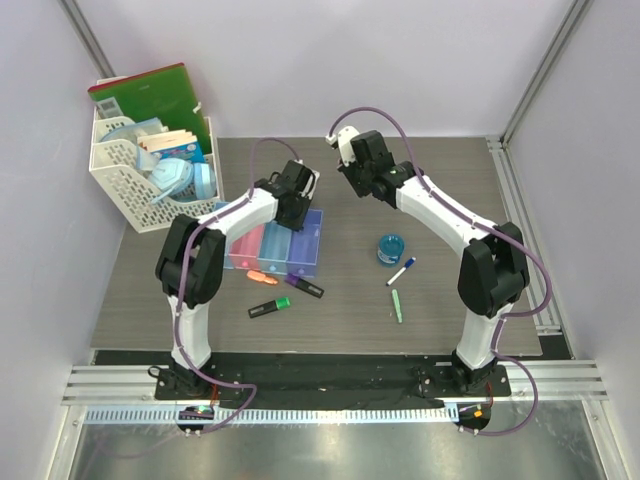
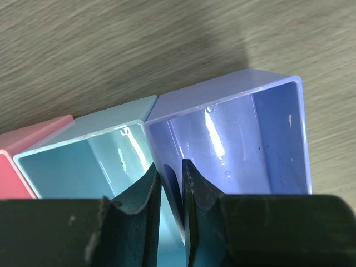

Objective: Sort the stationery into containers
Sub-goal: Move the storage box to the center of the board.

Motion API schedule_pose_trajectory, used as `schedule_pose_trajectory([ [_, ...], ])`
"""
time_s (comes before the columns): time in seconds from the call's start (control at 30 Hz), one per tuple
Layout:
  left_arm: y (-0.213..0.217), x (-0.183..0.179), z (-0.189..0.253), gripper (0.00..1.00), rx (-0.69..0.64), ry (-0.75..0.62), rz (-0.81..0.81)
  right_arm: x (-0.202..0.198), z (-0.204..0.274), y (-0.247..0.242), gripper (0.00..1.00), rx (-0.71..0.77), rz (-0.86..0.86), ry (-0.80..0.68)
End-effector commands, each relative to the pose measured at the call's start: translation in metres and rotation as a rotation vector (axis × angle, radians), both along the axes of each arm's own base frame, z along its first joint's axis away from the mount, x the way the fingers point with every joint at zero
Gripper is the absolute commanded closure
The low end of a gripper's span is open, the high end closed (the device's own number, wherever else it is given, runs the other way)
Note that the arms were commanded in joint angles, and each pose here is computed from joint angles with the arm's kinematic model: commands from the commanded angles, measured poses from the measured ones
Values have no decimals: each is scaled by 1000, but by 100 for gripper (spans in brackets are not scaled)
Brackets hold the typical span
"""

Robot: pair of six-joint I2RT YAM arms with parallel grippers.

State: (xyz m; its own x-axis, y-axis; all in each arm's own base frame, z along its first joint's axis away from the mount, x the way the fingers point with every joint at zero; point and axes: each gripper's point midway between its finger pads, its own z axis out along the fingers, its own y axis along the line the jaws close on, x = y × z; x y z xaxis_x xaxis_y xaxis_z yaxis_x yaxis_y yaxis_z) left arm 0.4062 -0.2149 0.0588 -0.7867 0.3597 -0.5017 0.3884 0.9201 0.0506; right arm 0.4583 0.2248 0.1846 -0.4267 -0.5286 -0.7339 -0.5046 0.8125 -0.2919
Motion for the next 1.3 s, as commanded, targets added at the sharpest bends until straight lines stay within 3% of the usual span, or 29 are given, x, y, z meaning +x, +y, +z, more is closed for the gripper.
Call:
schedule_pose_trajectory([
  [0.0,-20,-7,0,96,-25,25,-93,0,38,-6,99,34,-9,-85],
  [0.37,-68,-4,-4,97,-32,23,-148,-7,43,-11,99,36,-15,-92],
  [0.57,-86,31,0,97,-18,-41,-131,-11,41,-18,99,20,-29,-92],
  [0.83,-77,83,-1,94,31,-141,-33,-2,40,-40,99,-13,-119,-126],
  [0.93,-70,103,5,88,19,-177,41,5,40,-51,99,-20,-187,-151],
  [1.0,-66,115,16,75,-7,-204,74,9,42,-56,99,-20,-224,-165],
  [1.07,-65,122,24,72,-41,-225,106,12,43,-62,99,-27,-254,-179],
  [1.2,-61,138,36,76,-138,-240,165,15,49,-74,99,-30,-319,-211],
  [1.27,-65,142,35,83,-178,-221,184,17,54,-83,99,-30,-357,-235],
])
